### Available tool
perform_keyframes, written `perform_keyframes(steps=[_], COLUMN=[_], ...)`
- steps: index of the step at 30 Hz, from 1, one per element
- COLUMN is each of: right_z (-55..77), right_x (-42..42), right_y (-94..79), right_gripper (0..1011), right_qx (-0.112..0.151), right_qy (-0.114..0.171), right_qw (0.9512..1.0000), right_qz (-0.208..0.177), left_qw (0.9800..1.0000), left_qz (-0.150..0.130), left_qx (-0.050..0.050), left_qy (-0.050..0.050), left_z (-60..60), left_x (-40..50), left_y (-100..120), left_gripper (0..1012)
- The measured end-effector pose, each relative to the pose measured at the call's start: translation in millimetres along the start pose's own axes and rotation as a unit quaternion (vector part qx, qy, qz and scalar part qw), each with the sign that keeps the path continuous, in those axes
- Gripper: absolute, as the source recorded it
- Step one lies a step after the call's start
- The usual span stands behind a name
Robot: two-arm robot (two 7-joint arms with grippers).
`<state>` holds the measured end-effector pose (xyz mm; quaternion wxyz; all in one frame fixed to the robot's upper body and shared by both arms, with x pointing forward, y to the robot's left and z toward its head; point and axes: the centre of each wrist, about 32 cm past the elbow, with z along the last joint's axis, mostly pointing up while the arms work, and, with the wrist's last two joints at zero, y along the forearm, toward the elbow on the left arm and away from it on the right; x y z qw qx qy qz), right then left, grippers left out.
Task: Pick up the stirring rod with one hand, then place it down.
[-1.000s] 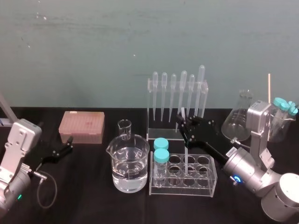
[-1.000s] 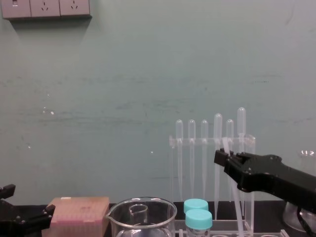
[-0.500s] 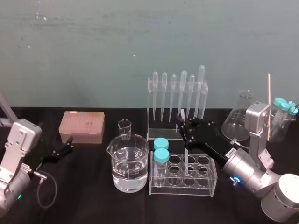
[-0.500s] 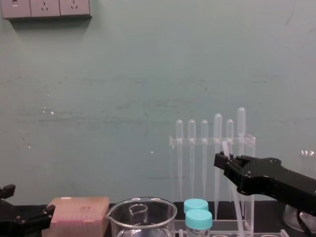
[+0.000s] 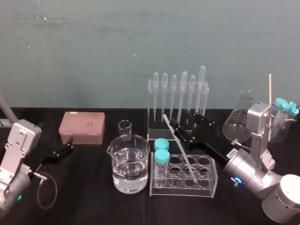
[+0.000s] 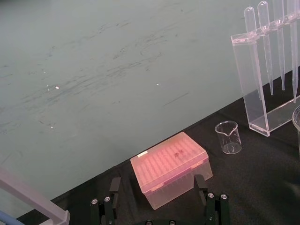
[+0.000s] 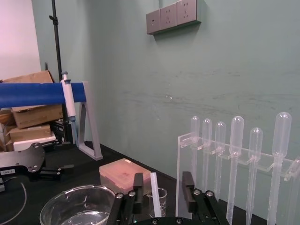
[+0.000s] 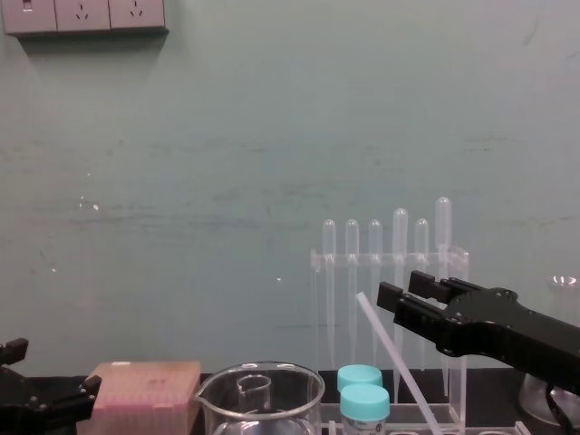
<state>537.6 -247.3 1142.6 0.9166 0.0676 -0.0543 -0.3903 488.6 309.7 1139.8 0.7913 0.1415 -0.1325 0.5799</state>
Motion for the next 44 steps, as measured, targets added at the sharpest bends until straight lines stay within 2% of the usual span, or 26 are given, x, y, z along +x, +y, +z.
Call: perform_keyframes(steps=[10,14,16,17,19,21,23,24,27,29,44], right_z=[0.9,2.5,2.3,2.1,0.6,-2.5,-5.2,-8.0,-13.1,-16.3,-16.4], right_x=[-0.1,-0.2,-0.5,-0.2,-0.5,-0.7,-1.6,-2.5,-5.0,-7.4,-7.3], right_y=[0.1,-3.4,-8.3,-12.9,-18.7,-28.0,-33.5,-38.8,-45.6,-48.3,-48.4], right_gripper=[813,935,982,1003,1000,1000,1000,1000,1000,1000,1000], right_qx=[0.002,0.006,0.002,-0.006,-0.02,-0.045,-0.06,-0.076,-0.099,-0.111,-0.111], right_qy=[0.0,-0.008,-0.024,-0.034,-0.046,-0.062,-0.066,-0.066,-0.061,-0.055,-0.056], right_qw=[1.0,0.9987,0.9954,0.9915,0.9859,0.9759,0.9701,0.9644,0.9564,0.9534,0.953], right_qz=[-0.003,-0.05,-0.093,-0.125,-0.159,-0.204,-0.226,-0.245,-0.268,-0.275,-0.276], left_qw=[1.0,1.0,1.0,1.0,1.0,1.0,1.0,1.0,1.0,1.0,1.0], left_qz=[0.0,0.0,0.0,0.0,0.0,0.0,0.0,0.0,0.0,0.0,0.0], left_qx=[0.0,0.0,0.0,0.0,0.0,0.0,0.0,0.0,0.0,0.0,0.0], left_qy=[0.0,0.0,0.0,0.0,0.0,0.0,0.0,0.0,0.0,0.0,0.0], left_z=[0.0,0.0,0.0,0.0,0.0,0.0,0.0,0.0,0.0,0.0,0.0], left_x=[0.0,0.0,0.0,0.0,0.0,0.0,0.0,0.0,0.0,0.0,0.0], left_y=[0,0,0,0,0,0,0,0,0,0,0], left_gripper=[1000,1000,1000,1000,1000,1000,1000,1000,1000,1000,1000])
